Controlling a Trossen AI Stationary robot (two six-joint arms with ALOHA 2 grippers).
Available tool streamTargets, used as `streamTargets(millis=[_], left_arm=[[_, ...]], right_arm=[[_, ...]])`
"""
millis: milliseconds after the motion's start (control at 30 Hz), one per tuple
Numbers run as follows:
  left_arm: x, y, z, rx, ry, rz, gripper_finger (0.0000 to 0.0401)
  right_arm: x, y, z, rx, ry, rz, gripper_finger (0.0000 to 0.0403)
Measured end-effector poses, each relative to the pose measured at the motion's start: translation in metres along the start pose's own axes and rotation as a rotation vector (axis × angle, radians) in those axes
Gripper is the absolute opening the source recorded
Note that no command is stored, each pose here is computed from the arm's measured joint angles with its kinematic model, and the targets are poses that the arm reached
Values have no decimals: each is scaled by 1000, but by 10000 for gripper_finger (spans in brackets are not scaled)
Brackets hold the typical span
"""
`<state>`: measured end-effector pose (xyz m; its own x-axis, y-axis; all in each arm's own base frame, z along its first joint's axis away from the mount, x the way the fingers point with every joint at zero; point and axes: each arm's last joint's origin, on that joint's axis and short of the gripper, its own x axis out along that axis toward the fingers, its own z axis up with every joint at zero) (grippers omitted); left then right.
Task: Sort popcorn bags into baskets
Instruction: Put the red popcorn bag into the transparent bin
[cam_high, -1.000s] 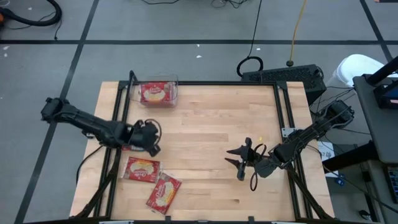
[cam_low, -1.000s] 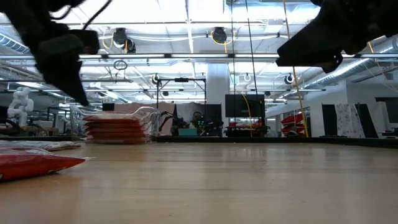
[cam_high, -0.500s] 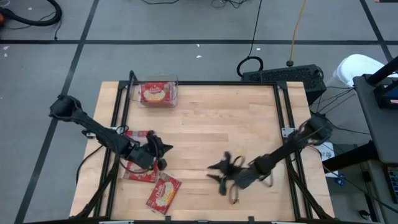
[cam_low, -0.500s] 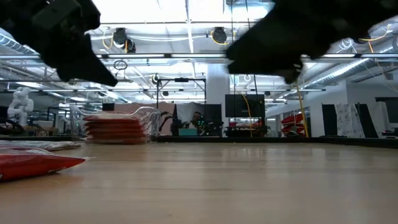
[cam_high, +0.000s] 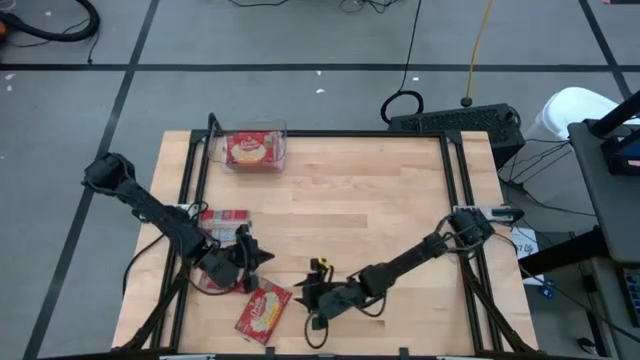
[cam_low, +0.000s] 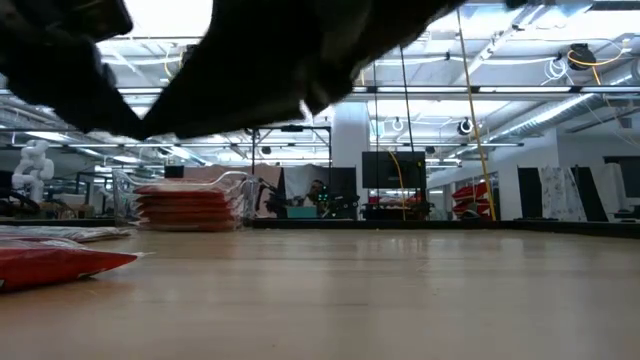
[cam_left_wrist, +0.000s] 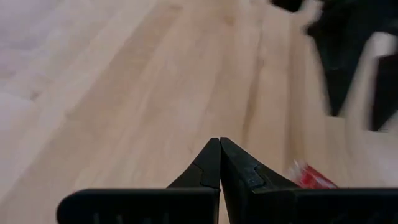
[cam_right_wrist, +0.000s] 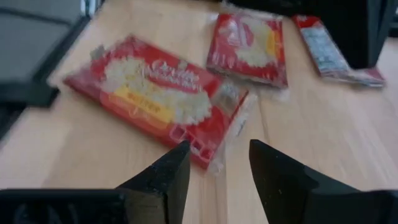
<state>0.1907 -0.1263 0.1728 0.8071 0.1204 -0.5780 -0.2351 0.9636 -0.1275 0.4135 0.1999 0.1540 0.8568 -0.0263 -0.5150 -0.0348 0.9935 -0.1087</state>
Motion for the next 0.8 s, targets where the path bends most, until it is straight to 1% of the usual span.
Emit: streamTargets(millis=[100,167,233,333,433,500,567,700,800], left_arm=[[-4,-4,-6,-2,17,-11,6],[-6,-4,-7,3,13,0,6],[-6,-4,-7,5,-3,18,6],[-5,-2,-6,1,-17,37,6],[-4,-1,-5,-4,-21,44,6],[-4,-1,-4,-7,-23,48,6],[-3,0,-4,-11,-24,53,6],[-3,1,-3,-16,-31,61,6],[-2,1,-2,-19,-45,73,6]], right_arm=[[12,-6,-5,-33,5,25,174],[20,-10,-9,-56,6,41,185],[29,-14,-16,-62,11,67,197],[39,-19,-25,-57,33,77,212],[47,-23,-30,-62,42,156,221],[53,-24,-34,-62,22,224,221],[58,-25,-37,-68,7,258,220],[66,-26,-43,-110,-34,261,208],[73,-27,-48,-104,-60,258,180]])
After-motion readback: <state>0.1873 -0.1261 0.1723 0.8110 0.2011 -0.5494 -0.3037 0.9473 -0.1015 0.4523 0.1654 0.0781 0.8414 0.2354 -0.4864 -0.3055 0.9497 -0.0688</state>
